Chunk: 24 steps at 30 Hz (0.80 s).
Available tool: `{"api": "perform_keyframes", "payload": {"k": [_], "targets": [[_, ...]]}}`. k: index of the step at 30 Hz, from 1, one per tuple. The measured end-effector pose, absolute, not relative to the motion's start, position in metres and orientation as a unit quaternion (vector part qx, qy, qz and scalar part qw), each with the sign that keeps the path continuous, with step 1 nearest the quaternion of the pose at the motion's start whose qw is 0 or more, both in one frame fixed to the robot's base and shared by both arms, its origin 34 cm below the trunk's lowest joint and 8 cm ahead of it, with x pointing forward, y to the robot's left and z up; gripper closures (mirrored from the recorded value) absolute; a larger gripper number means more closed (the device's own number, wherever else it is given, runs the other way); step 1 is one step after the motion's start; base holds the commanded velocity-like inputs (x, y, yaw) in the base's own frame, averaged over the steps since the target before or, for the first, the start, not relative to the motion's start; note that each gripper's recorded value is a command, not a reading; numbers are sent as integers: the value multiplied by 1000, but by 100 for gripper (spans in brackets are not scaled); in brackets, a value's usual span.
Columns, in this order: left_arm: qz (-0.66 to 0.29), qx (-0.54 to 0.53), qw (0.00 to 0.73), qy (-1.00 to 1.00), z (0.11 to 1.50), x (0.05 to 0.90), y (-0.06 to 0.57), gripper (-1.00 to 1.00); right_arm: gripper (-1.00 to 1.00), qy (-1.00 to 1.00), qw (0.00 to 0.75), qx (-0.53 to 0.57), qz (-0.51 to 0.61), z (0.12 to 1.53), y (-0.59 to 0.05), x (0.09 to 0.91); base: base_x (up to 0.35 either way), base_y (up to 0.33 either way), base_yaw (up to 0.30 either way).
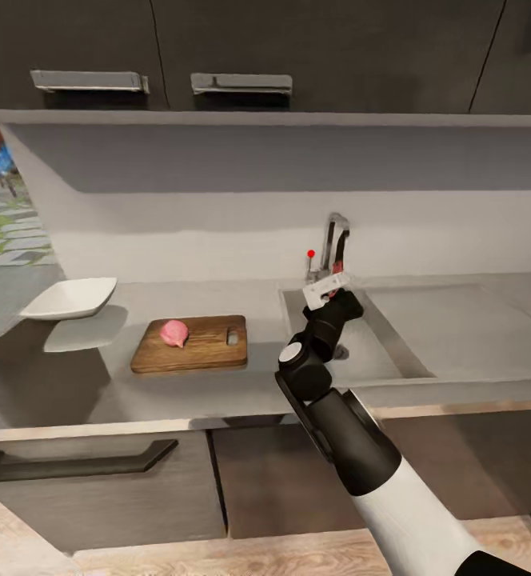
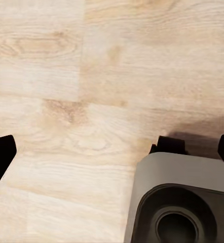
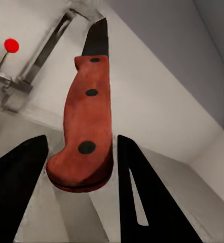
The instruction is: In the kitchen, take the Vidalia onion out of the sink, dice it on the chopping board with the paring knife, put the diced onion into the bowl on the countertop, then place both the paring knife and the chopping board into the sink.
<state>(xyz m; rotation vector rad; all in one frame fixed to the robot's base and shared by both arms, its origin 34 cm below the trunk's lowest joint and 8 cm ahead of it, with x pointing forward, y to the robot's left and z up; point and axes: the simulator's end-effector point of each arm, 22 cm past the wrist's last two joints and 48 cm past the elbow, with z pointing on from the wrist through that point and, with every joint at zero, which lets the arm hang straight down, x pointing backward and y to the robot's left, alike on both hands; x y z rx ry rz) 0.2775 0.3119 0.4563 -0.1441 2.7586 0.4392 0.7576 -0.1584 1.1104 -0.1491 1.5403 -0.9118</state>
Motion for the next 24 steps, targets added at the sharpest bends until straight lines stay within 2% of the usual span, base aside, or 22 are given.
{"api": "perform_keyframes", "payload": {"k": [18,24], "targets": [[155,-49,161,973,453,270,312,-100,100,679,613,-72,-397,1094,-158,765,0,311,221],[155,-49,159,974,453,268,312,-100,100,682,609,-76,-398,1087,-157,767,0,63,124]]}}
